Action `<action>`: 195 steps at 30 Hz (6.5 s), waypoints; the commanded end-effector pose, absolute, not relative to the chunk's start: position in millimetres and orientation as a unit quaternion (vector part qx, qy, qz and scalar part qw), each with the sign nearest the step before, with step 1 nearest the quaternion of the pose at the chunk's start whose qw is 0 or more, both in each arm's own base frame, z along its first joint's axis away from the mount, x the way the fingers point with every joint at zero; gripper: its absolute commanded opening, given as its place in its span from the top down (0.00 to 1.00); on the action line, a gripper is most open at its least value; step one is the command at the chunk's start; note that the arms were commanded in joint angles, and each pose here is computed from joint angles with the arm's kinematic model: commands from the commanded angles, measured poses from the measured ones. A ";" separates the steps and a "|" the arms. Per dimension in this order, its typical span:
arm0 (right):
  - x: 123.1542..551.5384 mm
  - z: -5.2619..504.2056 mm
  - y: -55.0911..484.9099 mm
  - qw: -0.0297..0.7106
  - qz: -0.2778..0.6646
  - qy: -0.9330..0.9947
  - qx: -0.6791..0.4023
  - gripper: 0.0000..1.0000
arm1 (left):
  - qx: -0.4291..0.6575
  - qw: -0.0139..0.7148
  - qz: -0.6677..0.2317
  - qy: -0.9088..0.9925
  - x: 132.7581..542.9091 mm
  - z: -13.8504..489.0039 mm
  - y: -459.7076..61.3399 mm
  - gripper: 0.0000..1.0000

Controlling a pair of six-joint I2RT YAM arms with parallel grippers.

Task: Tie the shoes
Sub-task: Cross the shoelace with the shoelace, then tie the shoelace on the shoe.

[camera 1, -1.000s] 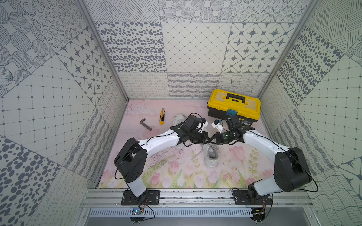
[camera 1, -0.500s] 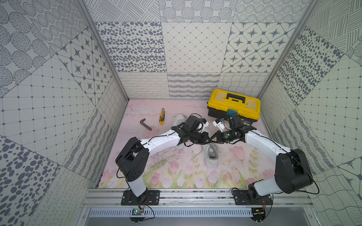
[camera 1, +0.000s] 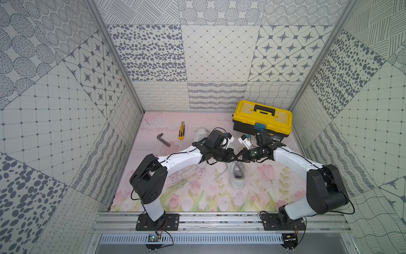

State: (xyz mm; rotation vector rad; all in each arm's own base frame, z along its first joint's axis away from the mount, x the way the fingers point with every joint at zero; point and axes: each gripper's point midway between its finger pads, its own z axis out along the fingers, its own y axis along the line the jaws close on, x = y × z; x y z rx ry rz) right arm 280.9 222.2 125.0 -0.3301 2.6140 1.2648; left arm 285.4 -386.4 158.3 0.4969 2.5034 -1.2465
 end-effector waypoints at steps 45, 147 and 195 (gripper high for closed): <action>280.9 120.6 218.0 0.117 0.421 0.893 -0.111 1.00 | 0.160 0.137 -0.454 0.866 295.3 150.9 -377.7 0.73; 258.7 135.4 149.1 0.168 0.361 0.917 -0.020 0.44 | 0.162 0.150 -0.435 0.873 297.2 145.9 -371.4 1.00; 282.6 165.7 147.8 0.216 0.255 0.939 -0.084 1.00 | 0.151 0.181 -0.380 0.894 297.7 147.0 -333.9 1.00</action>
